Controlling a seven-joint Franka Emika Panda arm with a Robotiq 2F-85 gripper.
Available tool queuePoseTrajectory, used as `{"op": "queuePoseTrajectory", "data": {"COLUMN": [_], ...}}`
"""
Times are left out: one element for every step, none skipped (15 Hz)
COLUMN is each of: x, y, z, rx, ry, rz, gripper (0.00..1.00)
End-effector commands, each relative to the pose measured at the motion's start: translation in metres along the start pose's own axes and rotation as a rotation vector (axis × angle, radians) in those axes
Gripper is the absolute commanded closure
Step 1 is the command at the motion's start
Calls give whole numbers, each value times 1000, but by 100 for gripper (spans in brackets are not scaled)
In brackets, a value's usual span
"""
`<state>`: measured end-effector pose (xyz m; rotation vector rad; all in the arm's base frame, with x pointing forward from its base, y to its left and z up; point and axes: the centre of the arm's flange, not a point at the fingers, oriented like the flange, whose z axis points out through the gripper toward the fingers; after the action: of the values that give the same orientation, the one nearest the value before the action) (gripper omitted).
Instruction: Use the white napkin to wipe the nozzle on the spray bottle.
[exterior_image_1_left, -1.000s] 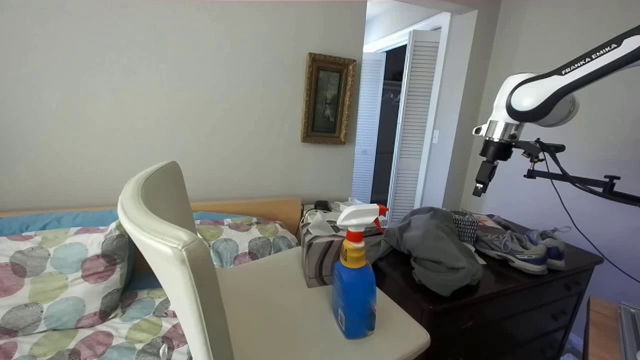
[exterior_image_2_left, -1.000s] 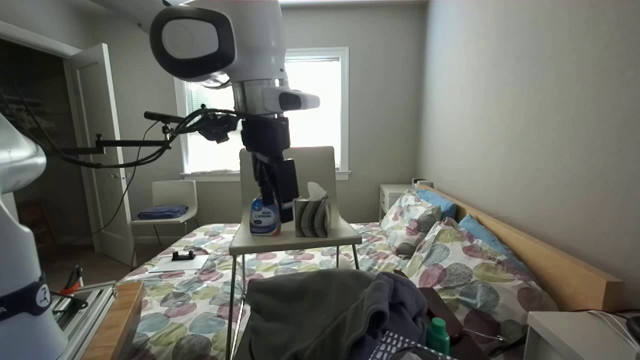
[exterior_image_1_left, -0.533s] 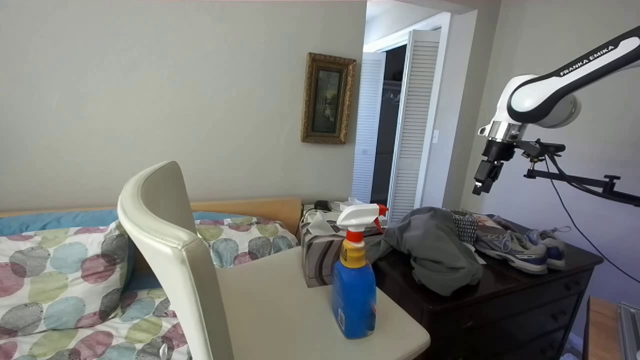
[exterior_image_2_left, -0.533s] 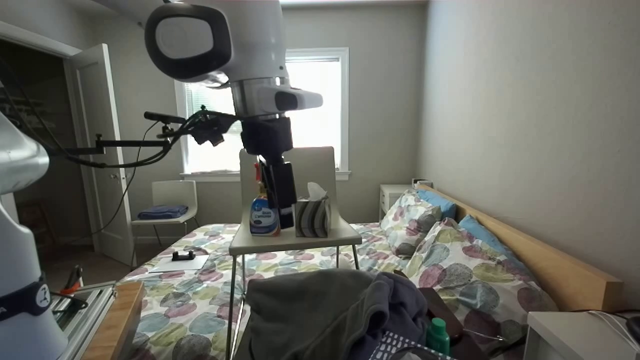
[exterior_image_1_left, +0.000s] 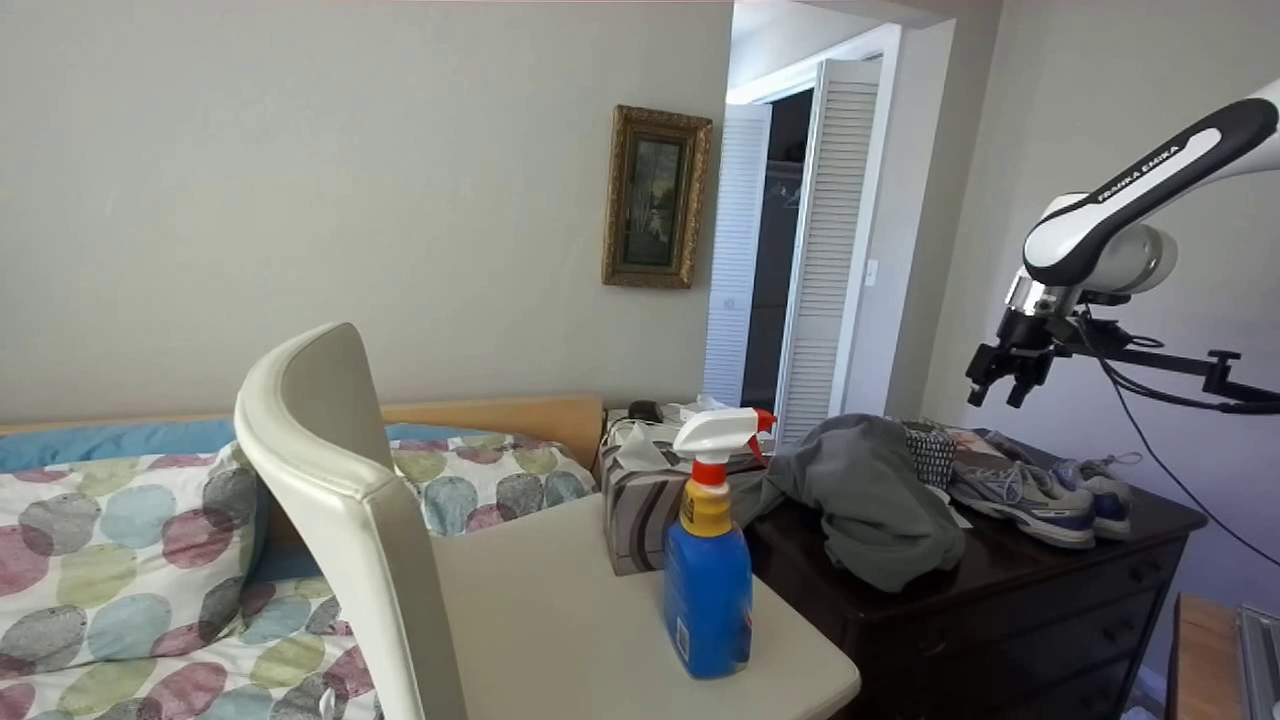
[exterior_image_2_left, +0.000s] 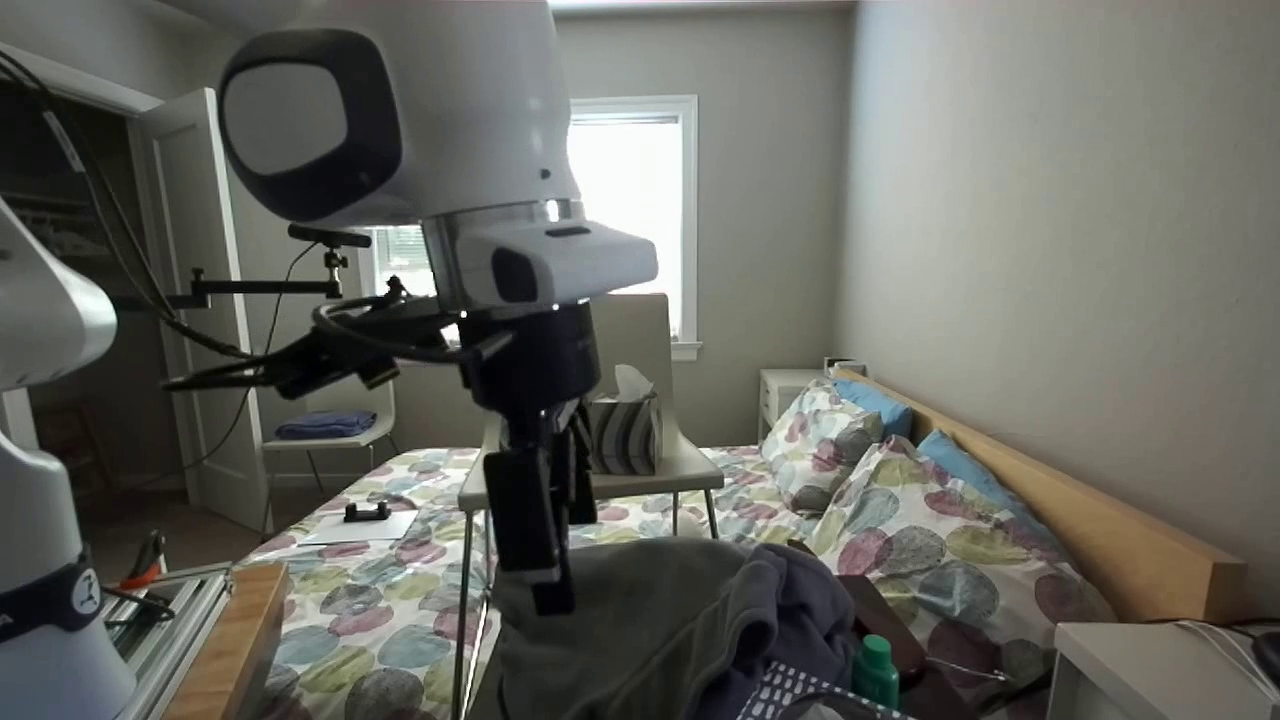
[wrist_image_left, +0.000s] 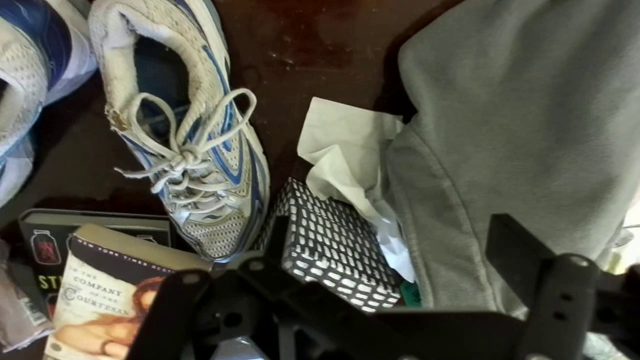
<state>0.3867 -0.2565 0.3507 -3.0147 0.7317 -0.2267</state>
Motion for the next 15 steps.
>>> {"op": "queuePoseTrajectory", "data": {"x": [1, 2, 2, 3, 5, 13, 16, 21, 23, 29, 33, 41, 46, 54, 59], "y": [3, 4, 4, 3, 3, 0, -2, -7, -10, -11, -11, -7, -5, -1, 0], "z": [5, 8, 9, 9, 11, 23, 29, 40, 48, 56, 62, 67, 72, 80, 85], "rx": [-5, -8, -9, -9, -8, 7, 12, 29, 31, 37, 40, 45, 44, 53, 54], "ry": [-3, -5, -5, -4, -7, -12, -20, -17, -2, 13, 24, 40, 47, 49, 53], "rz": [16, 25, 30, 33, 34, 88, 129, 210, 266, 318, 372, 423, 477, 533, 586], "gripper": [0, 0, 0, 0, 0, 0, 0, 0, 0, 0, 0, 0, 0, 0, 0]}}
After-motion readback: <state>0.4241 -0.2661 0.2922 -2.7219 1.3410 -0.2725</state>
